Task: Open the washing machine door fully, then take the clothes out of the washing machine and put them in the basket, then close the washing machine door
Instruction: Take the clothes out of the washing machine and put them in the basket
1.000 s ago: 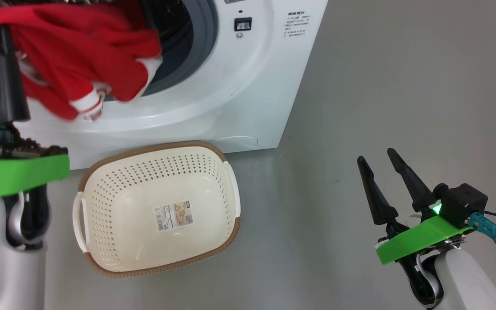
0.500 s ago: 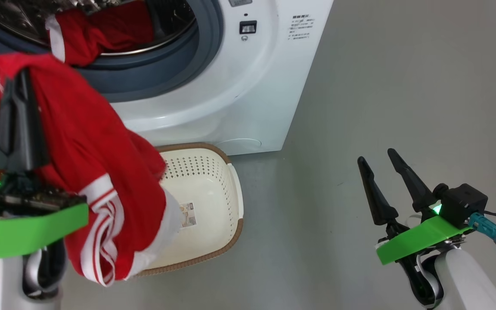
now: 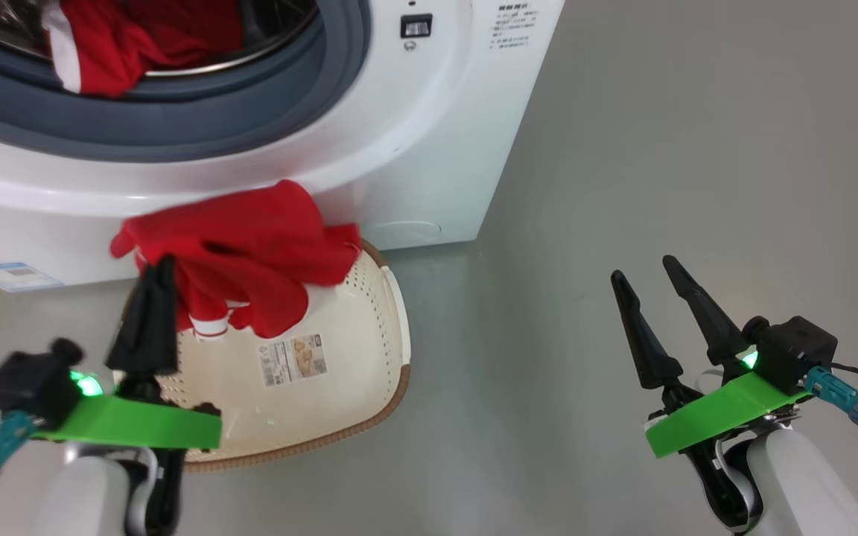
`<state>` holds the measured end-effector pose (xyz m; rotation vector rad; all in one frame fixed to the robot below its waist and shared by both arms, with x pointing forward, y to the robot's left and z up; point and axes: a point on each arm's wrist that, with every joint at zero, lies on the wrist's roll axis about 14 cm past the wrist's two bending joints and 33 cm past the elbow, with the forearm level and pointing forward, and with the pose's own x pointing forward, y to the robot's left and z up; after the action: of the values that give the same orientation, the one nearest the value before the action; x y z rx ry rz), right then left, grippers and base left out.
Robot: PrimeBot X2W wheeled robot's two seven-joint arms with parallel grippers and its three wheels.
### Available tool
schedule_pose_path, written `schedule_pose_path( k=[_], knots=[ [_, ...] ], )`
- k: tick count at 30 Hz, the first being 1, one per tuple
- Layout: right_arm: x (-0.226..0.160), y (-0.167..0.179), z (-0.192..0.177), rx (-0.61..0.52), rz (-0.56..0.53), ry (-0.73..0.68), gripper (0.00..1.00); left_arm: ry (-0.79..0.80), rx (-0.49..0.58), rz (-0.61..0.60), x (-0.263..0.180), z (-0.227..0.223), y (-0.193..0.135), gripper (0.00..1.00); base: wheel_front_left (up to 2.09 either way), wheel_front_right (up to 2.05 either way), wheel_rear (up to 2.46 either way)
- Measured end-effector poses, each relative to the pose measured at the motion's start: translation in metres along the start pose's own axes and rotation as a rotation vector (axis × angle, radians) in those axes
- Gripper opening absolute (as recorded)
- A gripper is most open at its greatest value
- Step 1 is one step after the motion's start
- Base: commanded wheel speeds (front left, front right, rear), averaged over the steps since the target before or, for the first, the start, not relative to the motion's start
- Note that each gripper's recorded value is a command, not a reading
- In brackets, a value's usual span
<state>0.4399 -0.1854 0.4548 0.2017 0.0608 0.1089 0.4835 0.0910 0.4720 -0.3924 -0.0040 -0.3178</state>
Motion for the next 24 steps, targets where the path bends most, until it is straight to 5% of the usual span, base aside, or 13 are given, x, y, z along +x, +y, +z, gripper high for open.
schedule_pose_path(
  k=[24],
  knots=[
    [0.032,-0.012,-0.04,0.018,-0.035,0.067,1.0,0.685,0.091,0.03,-0.011,-0.213,0.049,0.0,0.0,0.0,0.0]
  ],
)
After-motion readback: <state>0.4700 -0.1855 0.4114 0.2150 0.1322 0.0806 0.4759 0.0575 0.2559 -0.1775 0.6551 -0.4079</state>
